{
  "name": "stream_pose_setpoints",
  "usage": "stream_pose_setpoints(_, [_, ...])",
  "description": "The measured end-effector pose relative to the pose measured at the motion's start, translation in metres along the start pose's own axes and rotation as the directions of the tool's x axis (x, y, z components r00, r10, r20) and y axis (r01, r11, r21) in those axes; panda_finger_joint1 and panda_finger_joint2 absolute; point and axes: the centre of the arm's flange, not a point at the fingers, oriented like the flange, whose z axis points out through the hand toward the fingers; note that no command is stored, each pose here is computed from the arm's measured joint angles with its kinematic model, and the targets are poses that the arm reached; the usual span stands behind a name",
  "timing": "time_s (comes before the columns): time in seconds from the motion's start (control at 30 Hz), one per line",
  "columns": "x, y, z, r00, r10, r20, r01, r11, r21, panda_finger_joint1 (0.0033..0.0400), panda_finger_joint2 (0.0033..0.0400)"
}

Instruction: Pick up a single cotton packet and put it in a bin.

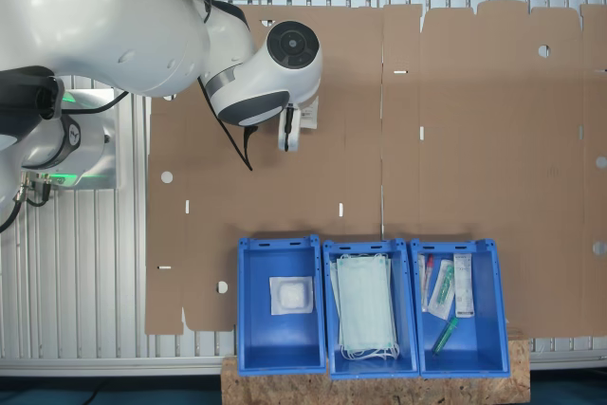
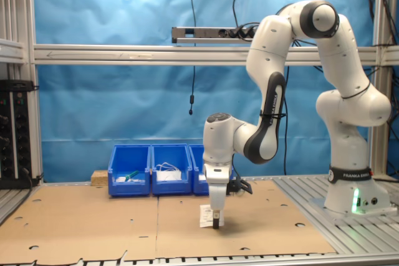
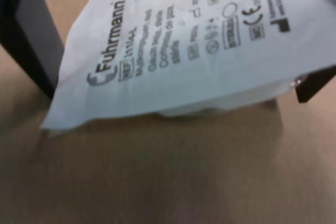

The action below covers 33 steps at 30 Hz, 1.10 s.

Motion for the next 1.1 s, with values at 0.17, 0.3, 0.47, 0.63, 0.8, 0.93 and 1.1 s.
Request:
stream_pose_setpoints(0.17, [-0.001,0.0004,0.0002,1.0,-0.008,0.002,0.008,1.0,-0.008,0.04,0.04])
stream_pose_setpoints(0.3, [-0.0017,0.0005,0.0003,1.0,-0.012,0.003,0.013,1.0,-0.013,0.04,0.04])
stream_pose_setpoints(0.47, [-0.0021,0.0007,0.0004,1.0,-0.016,0.005,0.016,1.0,-0.017,0.04,0.04])
stream_pose_setpoints(0.63, [-0.0026,0.0008,0.0005,1.0,-0.023,0.006,0.023,1.0,-0.021,0.04,0.04])
stream_pose_setpoints(0.8, [-0.0029,0.0009,0.0005,1.0,-0.026,0.006,0.026,0.999,-0.023,0.04,0.04])
stream_pose_setpoints(0.93, [-0.003,0.0009,0.0005,1.0,-0.027,0.007,0.028,0.999,-0.024,0.04,0.04])
stream_pose_setpoints(1.1, [-0.0032,0.001,0.0005,1.0,-0.028,0.007,0.028,0.999,-0.026,0.04,0.04])
